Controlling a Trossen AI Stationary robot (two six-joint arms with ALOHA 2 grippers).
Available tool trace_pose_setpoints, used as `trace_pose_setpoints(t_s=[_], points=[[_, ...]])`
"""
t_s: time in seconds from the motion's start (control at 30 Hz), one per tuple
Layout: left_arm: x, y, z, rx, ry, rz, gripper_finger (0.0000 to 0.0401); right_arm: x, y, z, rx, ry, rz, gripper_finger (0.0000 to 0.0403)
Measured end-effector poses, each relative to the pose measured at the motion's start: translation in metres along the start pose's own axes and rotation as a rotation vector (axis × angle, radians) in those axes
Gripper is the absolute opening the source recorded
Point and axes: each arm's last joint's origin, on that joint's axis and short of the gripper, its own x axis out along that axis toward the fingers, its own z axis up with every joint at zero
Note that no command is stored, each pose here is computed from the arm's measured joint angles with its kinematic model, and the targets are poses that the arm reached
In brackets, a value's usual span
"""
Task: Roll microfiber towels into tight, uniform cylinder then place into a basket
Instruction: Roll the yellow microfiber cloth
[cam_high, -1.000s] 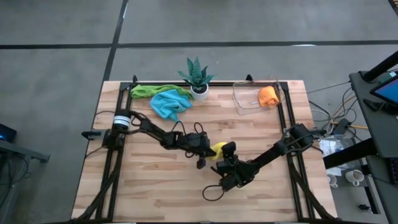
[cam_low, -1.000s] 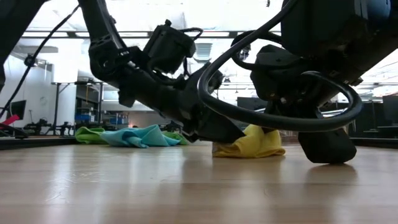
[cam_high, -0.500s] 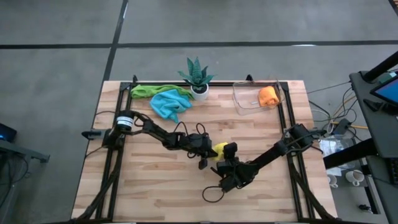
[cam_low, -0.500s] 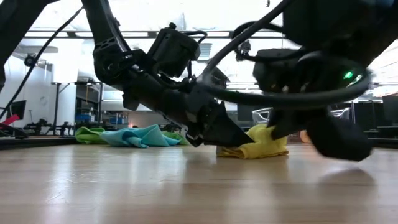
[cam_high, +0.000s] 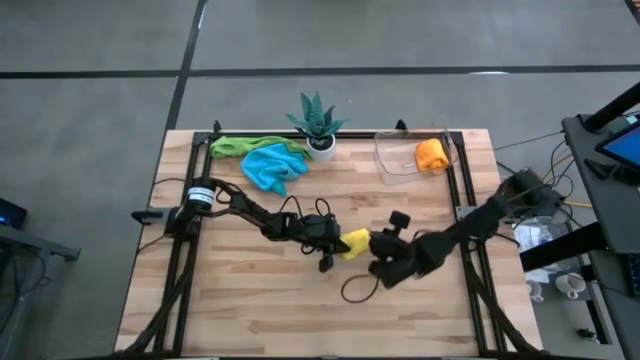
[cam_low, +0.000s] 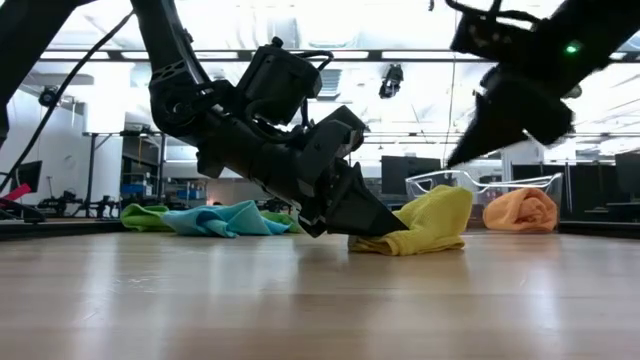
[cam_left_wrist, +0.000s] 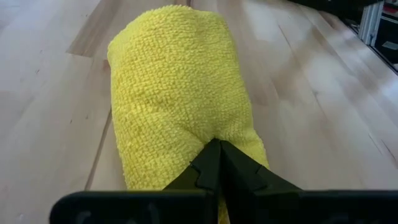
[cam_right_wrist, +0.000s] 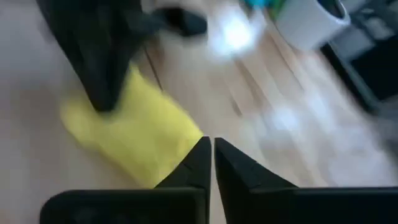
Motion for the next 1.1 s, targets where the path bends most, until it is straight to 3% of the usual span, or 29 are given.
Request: trace_pose_setpoints(t_s=[0.23,0.43,0.53,0.83,1.1], points=[[0.000,0.000,0.000,0.000,0.002,-0.006,0.0000,0.024,-0.027,-0.021,0.308,-0.241,0.270,0.0008],[-0.002,-0.001,0.002,0.001,-0.005,-0.009,0.0000,0.040,-0.037,-0.031,0.424,-0.344,0.407,0.0008],[-0.003,-0.002,0.005,0.002,-0.011,-0.013,0.0000,0.047,-0.034,-0.035,0.415,-0.327,0.447,0.0008],[-0.006,-0.003,0.006,0.009,-0.001,-0.015,0.0000,0.075,-0.015,-0.057,0.339,-0.195,0.406,0.0008],[-0.018,-0.005,0.011,0.067,0.108,-0.021,0.0000,0.081,-0.014,-0.061,0.304,-0.182,0.385,0.0008]])
